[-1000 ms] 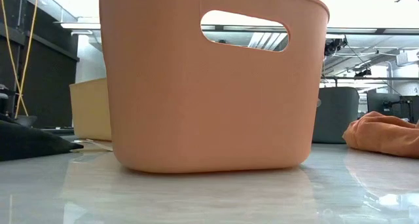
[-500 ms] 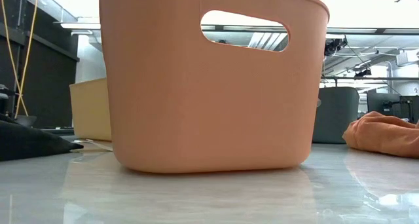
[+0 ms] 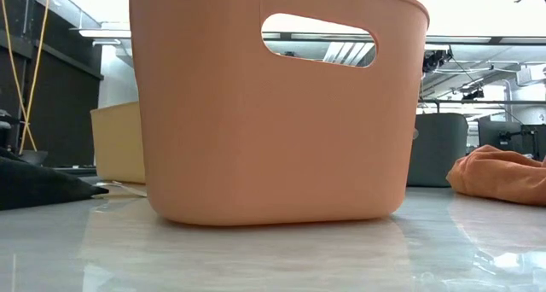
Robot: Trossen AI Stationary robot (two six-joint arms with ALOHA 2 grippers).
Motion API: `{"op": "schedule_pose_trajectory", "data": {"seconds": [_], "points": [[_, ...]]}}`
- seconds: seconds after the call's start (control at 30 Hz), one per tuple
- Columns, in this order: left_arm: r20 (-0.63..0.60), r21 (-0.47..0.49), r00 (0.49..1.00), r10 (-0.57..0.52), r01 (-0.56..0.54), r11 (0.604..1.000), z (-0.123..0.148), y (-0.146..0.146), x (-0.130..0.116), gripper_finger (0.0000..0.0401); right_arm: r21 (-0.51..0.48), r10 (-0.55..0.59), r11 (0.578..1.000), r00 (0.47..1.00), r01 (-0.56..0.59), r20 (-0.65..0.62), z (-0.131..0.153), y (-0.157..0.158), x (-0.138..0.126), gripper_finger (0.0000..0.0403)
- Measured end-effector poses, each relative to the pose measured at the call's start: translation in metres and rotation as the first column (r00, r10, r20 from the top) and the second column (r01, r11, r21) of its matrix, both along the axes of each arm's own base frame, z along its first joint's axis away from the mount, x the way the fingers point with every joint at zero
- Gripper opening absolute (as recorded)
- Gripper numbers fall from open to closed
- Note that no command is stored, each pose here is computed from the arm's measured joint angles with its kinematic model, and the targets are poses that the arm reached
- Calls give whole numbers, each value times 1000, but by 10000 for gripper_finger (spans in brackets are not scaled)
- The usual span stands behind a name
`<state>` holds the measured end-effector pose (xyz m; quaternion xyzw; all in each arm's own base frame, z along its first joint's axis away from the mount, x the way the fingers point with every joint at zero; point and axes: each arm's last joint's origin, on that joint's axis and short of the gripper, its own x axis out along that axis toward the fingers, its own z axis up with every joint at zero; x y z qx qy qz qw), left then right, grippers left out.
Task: Sort spices by type
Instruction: Put the top brown seasoning bottle into the orange bin
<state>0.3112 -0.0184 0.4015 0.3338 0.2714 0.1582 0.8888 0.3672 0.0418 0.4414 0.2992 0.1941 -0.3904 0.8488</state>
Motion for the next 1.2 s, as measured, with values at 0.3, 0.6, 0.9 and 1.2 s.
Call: {"op": "schedule_pose_trajectory", "data": {"seconds": [0.3,0.6,0.9,1.2], "points": [[-176,-237,967,183,-222,946,-6,24,-59,218,15,197,980,971,-197,-133,10,11,-26,174],[158,-661,961,226,-68,747,-36,11,-140,206,233,732,677,602,-698,-319,-49,26,29,174],[371,-861,891,264,223,458,-81,-10,-183,204,361,778,463,176,-810,-604,-165,36,87,174],[387,-869,882,268,251,427,-91,-18,-184,204,459,714,369,-69,-808,-696,-227,38,102,174]]}}
